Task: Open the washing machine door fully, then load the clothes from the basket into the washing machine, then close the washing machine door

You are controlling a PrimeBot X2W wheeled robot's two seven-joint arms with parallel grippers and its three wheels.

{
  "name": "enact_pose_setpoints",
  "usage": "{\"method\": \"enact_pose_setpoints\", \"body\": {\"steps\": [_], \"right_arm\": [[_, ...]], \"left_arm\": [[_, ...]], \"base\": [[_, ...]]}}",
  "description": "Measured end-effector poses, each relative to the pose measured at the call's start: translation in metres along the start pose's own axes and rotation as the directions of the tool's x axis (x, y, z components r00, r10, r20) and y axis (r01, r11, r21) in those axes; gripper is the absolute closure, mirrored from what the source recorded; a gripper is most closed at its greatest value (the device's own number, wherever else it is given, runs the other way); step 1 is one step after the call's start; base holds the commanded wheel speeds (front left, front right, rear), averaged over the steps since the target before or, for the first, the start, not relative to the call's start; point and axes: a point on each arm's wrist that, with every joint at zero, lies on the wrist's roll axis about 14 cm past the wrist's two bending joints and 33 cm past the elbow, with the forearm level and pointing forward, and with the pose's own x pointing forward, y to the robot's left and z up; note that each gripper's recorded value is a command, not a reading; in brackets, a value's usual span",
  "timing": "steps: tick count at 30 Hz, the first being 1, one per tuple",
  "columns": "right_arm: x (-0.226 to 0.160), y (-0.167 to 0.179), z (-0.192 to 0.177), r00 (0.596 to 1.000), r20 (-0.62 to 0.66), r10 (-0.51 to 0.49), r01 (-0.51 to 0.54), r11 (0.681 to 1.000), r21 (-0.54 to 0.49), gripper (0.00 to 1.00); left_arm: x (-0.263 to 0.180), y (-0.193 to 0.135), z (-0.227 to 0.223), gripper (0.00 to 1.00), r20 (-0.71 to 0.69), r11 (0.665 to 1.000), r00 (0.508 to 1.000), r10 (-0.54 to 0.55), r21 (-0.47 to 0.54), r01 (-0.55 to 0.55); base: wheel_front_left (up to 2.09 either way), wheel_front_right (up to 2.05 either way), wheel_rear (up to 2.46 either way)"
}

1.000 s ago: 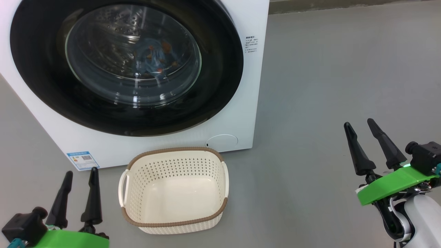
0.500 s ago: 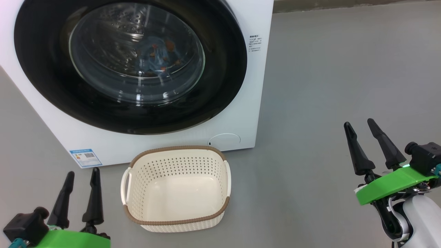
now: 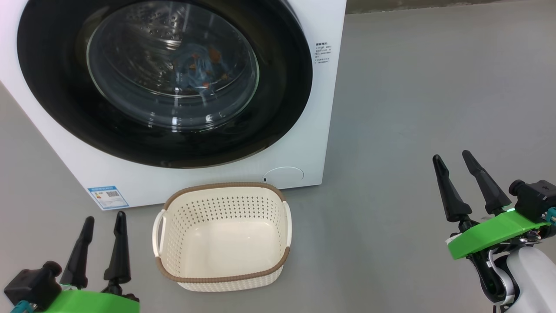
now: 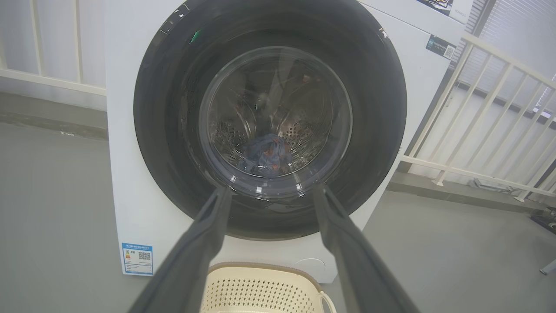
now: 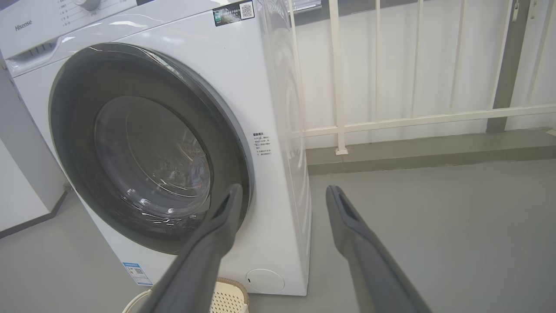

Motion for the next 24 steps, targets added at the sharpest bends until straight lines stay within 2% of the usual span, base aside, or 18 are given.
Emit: {"method": "enact_pose_setpoints", "body": {"steps": [24], "right_arm": [[0.0008,0.0036,-0.0043,1.0,-0.012,0.008,-0.008,1.0,0.004,0.0]], "left_arm": [[-0.0019,0.0019,0.001,0.0,0.002,1.0,1.0,0.007,-0.003,-0.007]], "base": [[0.0,0.0,0.0]]}}
